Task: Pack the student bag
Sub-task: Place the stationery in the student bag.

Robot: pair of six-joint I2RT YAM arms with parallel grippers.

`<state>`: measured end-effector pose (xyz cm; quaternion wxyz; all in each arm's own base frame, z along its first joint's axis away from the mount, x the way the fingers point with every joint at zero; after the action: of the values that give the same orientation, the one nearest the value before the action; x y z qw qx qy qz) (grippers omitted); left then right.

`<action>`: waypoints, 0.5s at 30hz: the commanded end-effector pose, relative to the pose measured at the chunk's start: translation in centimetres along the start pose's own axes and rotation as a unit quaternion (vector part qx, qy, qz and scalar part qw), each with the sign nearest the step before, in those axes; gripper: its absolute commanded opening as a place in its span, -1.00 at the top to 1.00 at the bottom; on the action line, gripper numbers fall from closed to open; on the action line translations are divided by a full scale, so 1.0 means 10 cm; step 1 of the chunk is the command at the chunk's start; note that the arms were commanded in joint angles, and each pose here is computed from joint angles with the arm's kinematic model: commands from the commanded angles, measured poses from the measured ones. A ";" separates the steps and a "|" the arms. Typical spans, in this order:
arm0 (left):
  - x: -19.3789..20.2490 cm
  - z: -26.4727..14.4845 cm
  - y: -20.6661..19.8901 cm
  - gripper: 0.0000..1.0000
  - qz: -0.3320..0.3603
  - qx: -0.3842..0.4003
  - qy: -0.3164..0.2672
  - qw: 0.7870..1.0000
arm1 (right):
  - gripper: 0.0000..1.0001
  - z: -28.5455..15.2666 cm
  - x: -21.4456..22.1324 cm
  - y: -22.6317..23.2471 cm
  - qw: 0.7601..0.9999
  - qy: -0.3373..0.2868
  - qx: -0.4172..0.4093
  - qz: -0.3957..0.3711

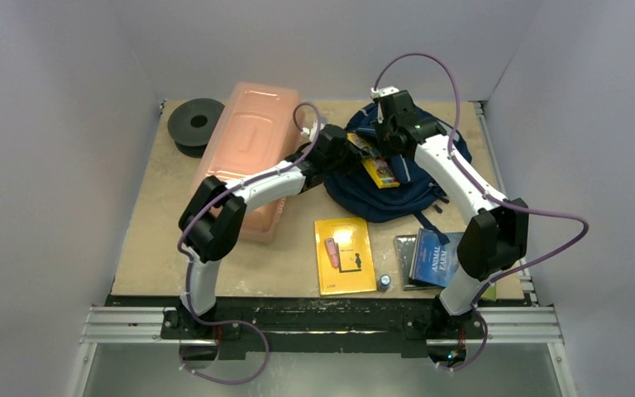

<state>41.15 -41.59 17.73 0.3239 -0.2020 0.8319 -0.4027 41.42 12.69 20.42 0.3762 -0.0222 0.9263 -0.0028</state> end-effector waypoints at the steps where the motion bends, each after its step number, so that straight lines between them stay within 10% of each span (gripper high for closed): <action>1: -0.21 0.11 -0.53 1.00 -0.022 0.081 -0.063 0.995 | 1.00 -0.52 -0.52 0.11 0.992 -0.097 -0.052 0.057; 11: -0.09 0.40 -0.60 0.95 -0.028 0.084 -0.106 0.990 | 1.00 -0.52 -0.53 0.10 0.992 -0.101 -0.047 0.059; 15: -0.01 0.42 -0.48 0.53 -0.024 0.065 -0.093 0.993 | 1.00 -0.49 -0.52 0.05 0.993 -0.104 -0.032 0.055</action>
<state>43.40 -46.03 15.70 0.3768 -0.2208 0.8025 -0.4065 40.37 12.69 22.57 0.3914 -0.0037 0.9200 0.0187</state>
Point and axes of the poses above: each gripper's point midway between its finger pads, its own z axis out along the fingers, its own y axis along the line the jaws close on, x = y × z, the point moved 1 cm from there along -z, back along the fingers, and after that the axes turned 12 degrees about z, right-handed, at the moved point
